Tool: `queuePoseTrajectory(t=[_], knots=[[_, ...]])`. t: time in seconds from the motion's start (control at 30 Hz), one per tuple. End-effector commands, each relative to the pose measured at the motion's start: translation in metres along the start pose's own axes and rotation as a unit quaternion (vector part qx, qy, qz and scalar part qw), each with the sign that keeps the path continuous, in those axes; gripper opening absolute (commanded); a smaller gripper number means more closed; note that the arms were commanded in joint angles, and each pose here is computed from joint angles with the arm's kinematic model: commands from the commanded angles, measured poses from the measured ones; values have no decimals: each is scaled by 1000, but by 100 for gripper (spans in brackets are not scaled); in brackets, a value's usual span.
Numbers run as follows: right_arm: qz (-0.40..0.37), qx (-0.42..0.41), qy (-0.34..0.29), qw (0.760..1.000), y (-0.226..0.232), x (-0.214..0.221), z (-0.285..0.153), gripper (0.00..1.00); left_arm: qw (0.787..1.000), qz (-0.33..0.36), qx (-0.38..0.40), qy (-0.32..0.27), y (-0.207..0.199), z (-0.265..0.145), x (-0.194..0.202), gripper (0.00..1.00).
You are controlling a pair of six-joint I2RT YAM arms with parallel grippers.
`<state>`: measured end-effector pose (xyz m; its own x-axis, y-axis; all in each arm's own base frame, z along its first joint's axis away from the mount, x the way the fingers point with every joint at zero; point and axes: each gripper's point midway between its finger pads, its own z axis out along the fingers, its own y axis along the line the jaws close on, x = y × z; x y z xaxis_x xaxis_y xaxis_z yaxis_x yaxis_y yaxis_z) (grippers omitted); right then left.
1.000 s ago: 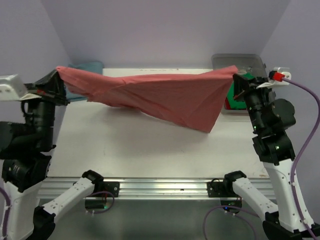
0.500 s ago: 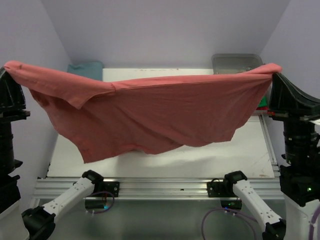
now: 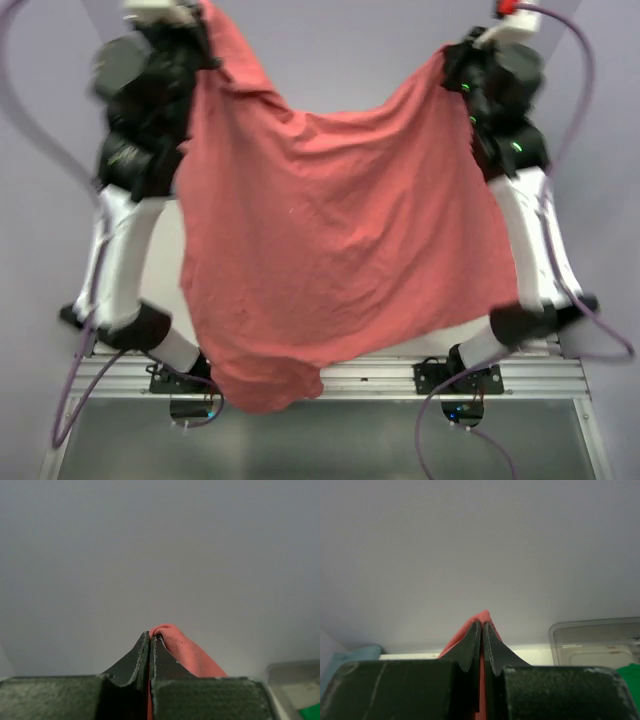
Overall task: Fold and stack the t-shirts
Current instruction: Flatten out the tshirt
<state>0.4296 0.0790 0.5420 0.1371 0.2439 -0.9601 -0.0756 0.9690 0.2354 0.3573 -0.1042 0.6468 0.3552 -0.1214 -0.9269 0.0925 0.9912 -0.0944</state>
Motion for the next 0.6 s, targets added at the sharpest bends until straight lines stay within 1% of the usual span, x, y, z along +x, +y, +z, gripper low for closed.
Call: queuePoseTrajectory(t=[0.0, 0.03, 0.07, 0.13, 0.17, 0.2, 0.23, 0.27, 0.3, 0.33, 0.37, 0.4, 0.43, 0.47, 0.5, 0.53, 0.57], knots=[[-14, 46, 136, 990, -17, 99, 63, 0, 993, 33, 3, 110, 5, 71, 114, 0], [-13, 43, 137, 990, -15, 105, 75, 0, 994, 29, -4, 105, 12, 83, 120, 0], [-8, 35, 126, 991, -10, 102, 87, 0, 995, 27, -2, 100, 22, 99, 127, 0], [3, 26, 51, 998, -4, 64, 94, 0, 998, 24, -6, 61, 33, 110, 111, 0], [0, 25, 52, 998, -7, 79, 95, 0, 999, 29, -7, 41, 40, 107, 94, 0], [14, 0, -52, 999, 6, 7, 72, 0, 999, 33, -2, 14, 40, 103, 74, 0], [-2, -1, -81, 997, 5, -6, 61, 0, 999, 38, -1, -2, 41, 96, 58, 0], [-12, 0, -83, 996, 2, 2, 50, 0, 999, 37, 6, -22, 41, 77, 33, 0], [-8, -10, -125, 992, 5, -34, 22, 0, 998, 35, 11, -44, 40, 66, 15, 0], [-18, -13, -133, 991, 4, -42, 7, 0, 995, 47, 10, -85, 44, 32, -29, 0], [-26, -13, -113, 993, -1, -20, 2, 0, 997, 53, 9, -56, 46, 27, -2, 0], [-34, -11, -117, 992, -6, -19, -20, 0, 996, 56, -2, -68, 55, -3, -9, 0], [-32, -13, -138, 990, -6, -37, -34, 0, 993, 51, -13, -110, 61, -27, -46, 0], [-40, -8, -110, 993, -13, -6, -34, 0, 996, 57, -26, -71, 68, -30, -4, 0], [-43, -7, -103, 994, -16, 1, -40, 0, 995, 56, -40, -77, 74, -40, 0, 0], [-48, -6, -94, 994, -19, 8, -46, 0, 994, 50, -59, -77, 84, -61, 1, 0], [-52, -3, -62, 997, -23, 38, -43, 0, 996, 52, -67, -27, 88, -60, 51, 0]])
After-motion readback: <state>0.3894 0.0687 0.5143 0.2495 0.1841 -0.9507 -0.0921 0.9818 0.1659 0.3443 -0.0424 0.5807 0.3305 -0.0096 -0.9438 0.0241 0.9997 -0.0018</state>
